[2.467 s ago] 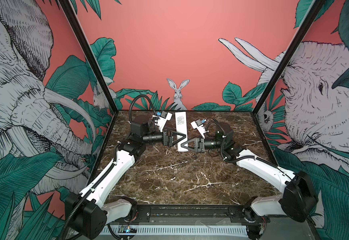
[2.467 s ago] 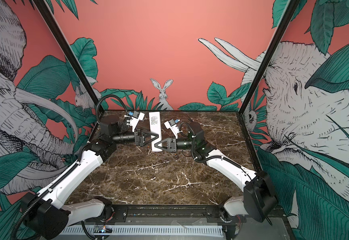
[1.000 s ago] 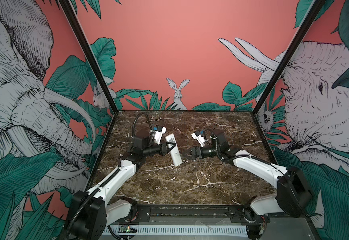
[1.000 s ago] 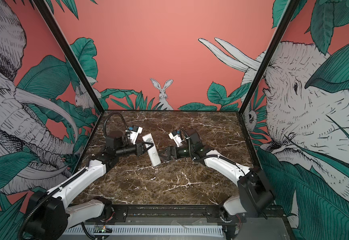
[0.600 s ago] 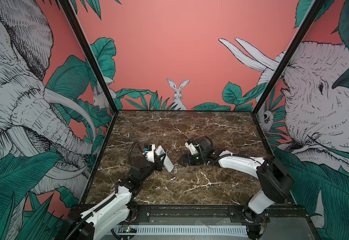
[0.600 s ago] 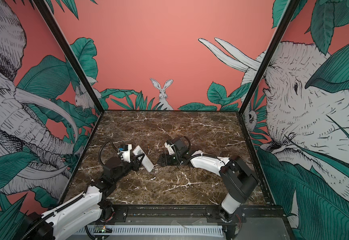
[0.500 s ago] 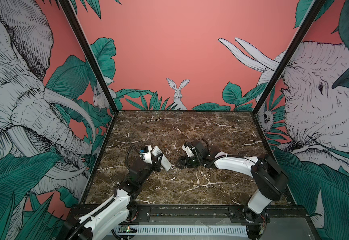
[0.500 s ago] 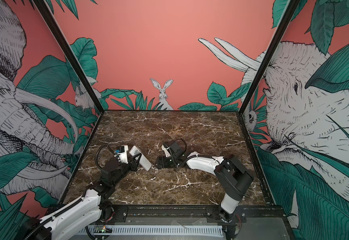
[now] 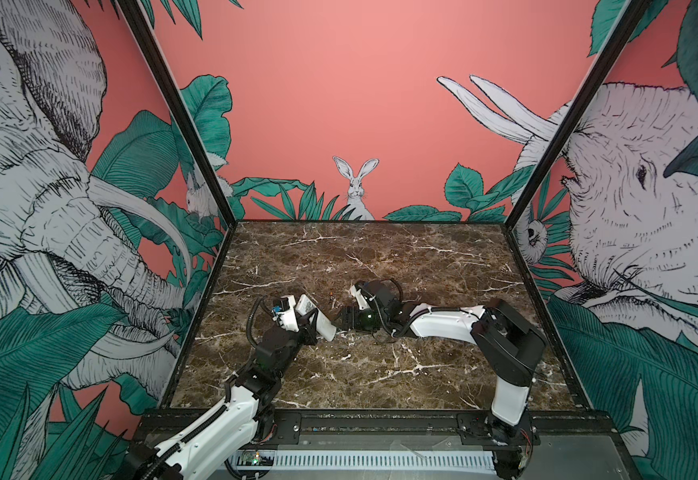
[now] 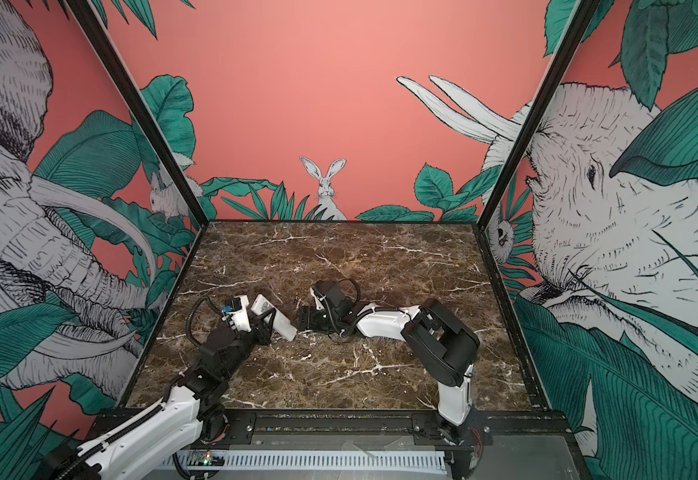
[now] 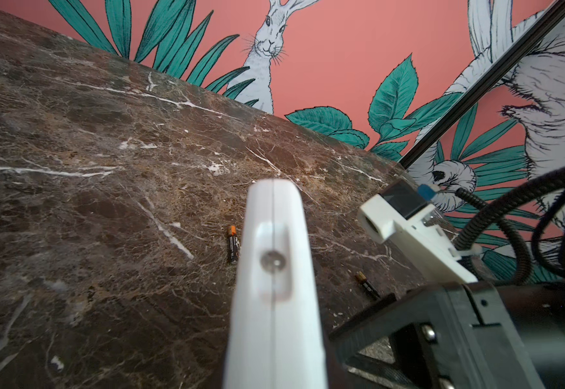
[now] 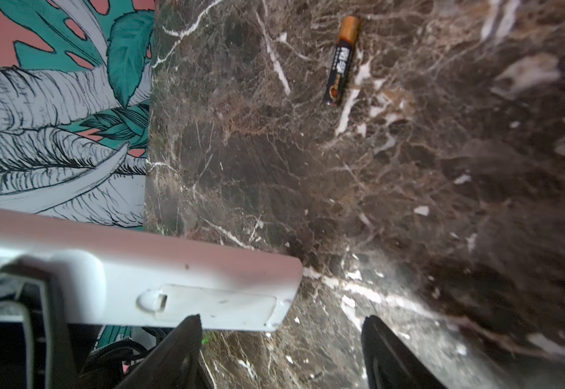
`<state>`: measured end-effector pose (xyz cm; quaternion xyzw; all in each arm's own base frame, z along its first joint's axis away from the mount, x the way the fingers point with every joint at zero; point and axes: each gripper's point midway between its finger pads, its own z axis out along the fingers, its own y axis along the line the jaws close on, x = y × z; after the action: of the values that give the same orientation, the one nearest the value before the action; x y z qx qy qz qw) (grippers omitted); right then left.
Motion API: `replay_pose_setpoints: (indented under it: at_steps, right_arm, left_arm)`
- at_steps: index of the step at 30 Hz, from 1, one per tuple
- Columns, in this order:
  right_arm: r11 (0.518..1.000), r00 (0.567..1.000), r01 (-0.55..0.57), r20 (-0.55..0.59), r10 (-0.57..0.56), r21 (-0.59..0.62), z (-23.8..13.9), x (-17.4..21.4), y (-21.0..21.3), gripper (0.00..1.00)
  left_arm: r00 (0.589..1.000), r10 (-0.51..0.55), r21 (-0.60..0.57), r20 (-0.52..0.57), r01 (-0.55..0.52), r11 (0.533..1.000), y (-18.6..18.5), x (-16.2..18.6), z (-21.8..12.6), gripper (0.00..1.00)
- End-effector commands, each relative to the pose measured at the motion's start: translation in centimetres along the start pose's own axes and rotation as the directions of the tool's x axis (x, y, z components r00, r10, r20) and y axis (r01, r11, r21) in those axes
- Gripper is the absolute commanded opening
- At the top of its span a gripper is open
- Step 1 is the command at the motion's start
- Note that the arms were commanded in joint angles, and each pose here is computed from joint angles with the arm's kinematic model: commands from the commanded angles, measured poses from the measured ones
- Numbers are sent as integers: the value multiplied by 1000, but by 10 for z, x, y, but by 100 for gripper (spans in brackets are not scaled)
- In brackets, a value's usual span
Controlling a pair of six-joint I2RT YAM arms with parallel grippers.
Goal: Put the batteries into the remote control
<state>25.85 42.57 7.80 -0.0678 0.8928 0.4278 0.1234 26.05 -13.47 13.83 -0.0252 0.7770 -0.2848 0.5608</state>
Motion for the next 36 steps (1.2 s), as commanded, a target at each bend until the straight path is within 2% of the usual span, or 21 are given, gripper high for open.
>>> replay_pose_setpoints:
  at_steps: [1,9,22,36]
  right_arm:
    - [995,998,-46,31,49,-89,11,-11,25,74]
    - [987,995,-84,32,90,-137,26,-8,35,73]
    - [987,998,-57,5,59,-153,34,12,50,71]
    - [991,995,-97,-17,96,-91,57,22,27,66]
  left_arm:
    - [999,-29,4,32,29,1000,1,-2,-3,0]
    - [999,-26,-38,33,27,999,16,9,-9,0]
    - [998,-44,-91,44,47,995,29,13,-15,0]
    - [998,-43,-84,39,46,995,29,16,-19,0]
